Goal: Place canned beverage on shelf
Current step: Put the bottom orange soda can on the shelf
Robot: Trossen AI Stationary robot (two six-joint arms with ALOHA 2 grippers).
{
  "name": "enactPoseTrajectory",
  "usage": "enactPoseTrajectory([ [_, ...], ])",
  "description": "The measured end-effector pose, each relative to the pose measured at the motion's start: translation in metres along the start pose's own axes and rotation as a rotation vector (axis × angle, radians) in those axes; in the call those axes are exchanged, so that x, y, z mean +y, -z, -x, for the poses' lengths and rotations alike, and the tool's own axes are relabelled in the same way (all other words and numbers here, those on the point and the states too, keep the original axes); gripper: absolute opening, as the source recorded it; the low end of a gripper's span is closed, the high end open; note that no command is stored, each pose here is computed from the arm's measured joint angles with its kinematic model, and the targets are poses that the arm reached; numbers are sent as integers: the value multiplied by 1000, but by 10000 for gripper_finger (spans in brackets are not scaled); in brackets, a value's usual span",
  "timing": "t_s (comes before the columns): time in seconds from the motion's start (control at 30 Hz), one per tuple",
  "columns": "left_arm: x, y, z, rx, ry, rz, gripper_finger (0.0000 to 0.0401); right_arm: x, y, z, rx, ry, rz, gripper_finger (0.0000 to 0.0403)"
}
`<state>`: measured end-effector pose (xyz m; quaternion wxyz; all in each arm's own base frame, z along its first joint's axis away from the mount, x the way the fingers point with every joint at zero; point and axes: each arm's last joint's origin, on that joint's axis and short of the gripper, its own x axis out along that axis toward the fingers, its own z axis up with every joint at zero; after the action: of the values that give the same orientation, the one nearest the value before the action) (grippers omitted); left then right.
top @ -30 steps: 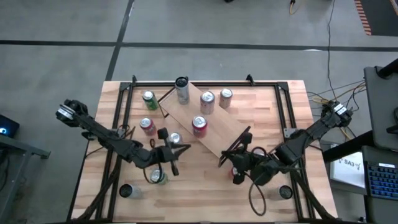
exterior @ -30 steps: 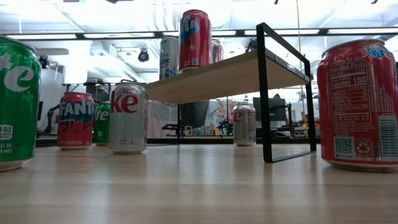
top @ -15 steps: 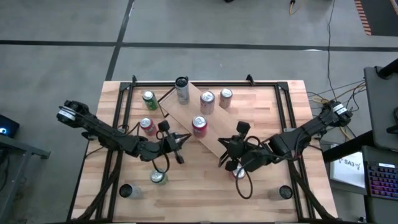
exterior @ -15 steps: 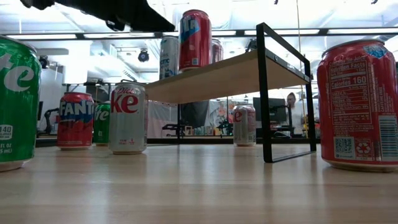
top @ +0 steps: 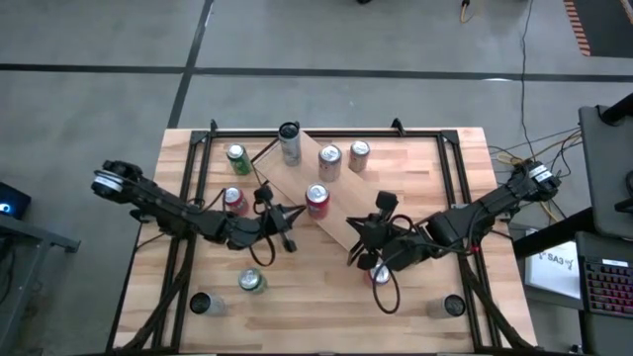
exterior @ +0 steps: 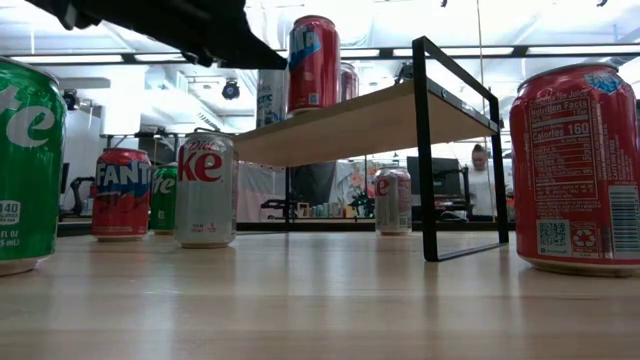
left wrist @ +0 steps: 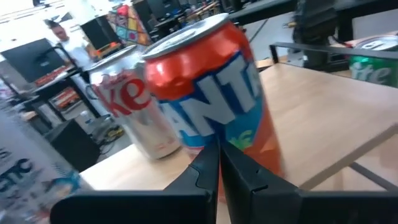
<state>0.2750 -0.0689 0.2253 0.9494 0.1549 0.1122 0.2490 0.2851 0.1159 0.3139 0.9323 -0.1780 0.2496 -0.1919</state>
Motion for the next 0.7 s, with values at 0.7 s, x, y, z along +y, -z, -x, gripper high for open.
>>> enactPoseTrajectory([
  [0.7,-6,5,-14,-43,-31,46,0,0,4,-3,12,6,11,9],
])
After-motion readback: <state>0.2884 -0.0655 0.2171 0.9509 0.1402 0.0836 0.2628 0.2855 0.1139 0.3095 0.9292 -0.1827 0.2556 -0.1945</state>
